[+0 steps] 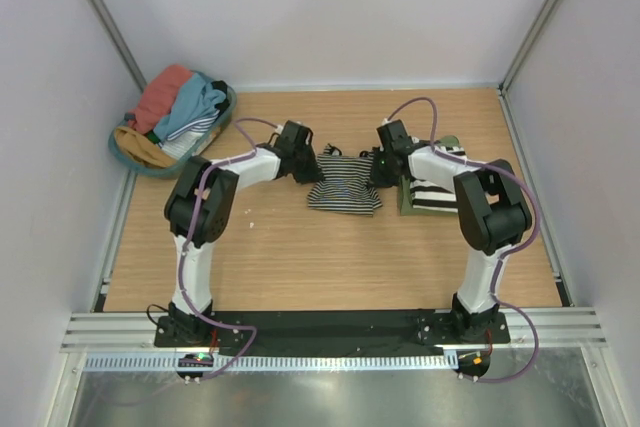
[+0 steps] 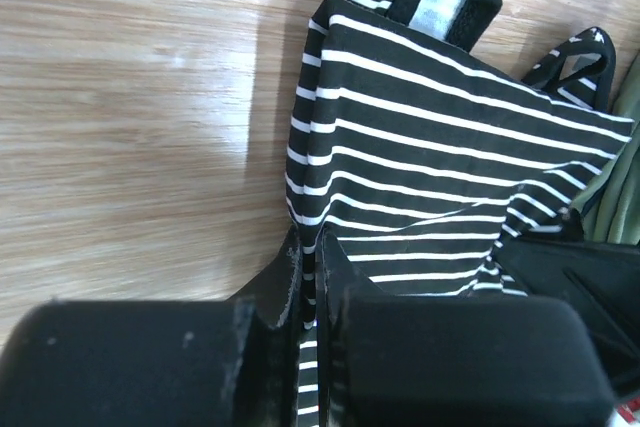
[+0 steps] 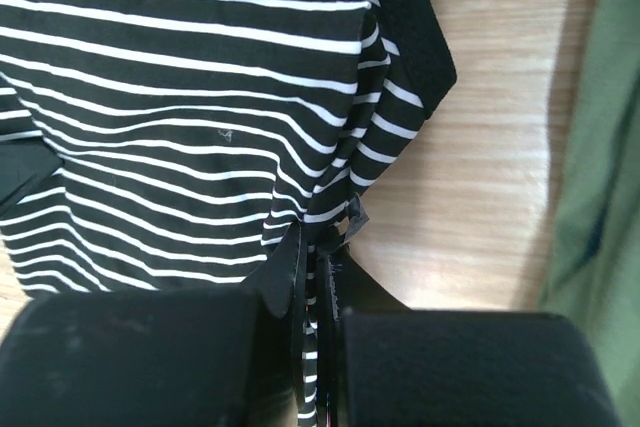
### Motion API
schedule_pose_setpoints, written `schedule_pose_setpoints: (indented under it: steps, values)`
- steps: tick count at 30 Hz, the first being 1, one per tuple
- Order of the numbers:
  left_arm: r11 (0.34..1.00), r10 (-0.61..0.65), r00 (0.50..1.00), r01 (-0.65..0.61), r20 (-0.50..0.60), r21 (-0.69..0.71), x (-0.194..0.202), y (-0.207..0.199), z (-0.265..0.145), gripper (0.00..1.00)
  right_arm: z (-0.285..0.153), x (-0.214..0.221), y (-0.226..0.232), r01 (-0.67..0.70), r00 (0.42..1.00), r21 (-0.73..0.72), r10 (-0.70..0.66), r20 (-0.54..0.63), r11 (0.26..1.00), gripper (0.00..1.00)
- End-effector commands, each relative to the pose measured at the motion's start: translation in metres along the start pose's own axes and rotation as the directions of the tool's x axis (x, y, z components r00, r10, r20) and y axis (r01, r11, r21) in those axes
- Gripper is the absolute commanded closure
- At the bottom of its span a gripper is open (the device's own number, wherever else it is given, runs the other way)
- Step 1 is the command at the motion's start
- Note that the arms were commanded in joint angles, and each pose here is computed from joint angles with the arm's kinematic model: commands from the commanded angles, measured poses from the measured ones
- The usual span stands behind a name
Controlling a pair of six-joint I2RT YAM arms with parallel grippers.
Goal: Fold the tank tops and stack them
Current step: Neatly place the folded tank top to the corner
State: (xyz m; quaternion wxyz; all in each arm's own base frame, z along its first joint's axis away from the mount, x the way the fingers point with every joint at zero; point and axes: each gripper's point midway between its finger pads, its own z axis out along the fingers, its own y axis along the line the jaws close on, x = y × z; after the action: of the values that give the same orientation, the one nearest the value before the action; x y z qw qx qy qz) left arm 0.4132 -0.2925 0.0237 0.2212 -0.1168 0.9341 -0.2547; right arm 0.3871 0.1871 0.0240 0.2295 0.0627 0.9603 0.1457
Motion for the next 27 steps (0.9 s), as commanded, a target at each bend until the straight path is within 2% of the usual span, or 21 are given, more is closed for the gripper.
schedule_pose_setpoints:
  steps: [1,13,22,27]
  values:
    - [0.999,0.003,1.0,-0.002,0.01,-0.036,0.007,0.0,0.002,1.0,-0.032,-0.024,0.008,0.026,0.996,-0.014,-0.025,0.086,1.0,0.99]
    - [0.985,0.014,0.984,-0.044,0.178,0.168,-0.025,-0.086,-0.058,1.0,-0.093,-0.073,0.015,0.028,0.978,-0.018,-0.024,0.207,0.999,0.99]
    - [0.967,-0.005,0.973,-0.054,0.23,0.25,-0.033,-0.128,-0.061,1.0,-0.113,-0.099,0.008,0.013,0.975,-0.039,-0.004,0.224,0.999,0.99]
    - [0.949,-0.015,0.968,-0.065,0.251,0.307,-0.048,-0.159,-0.063,1.0,-0.126,-0.127,-0.006,-0.031,0.969,-0.06,0.044,0.243,0.998,0.99]
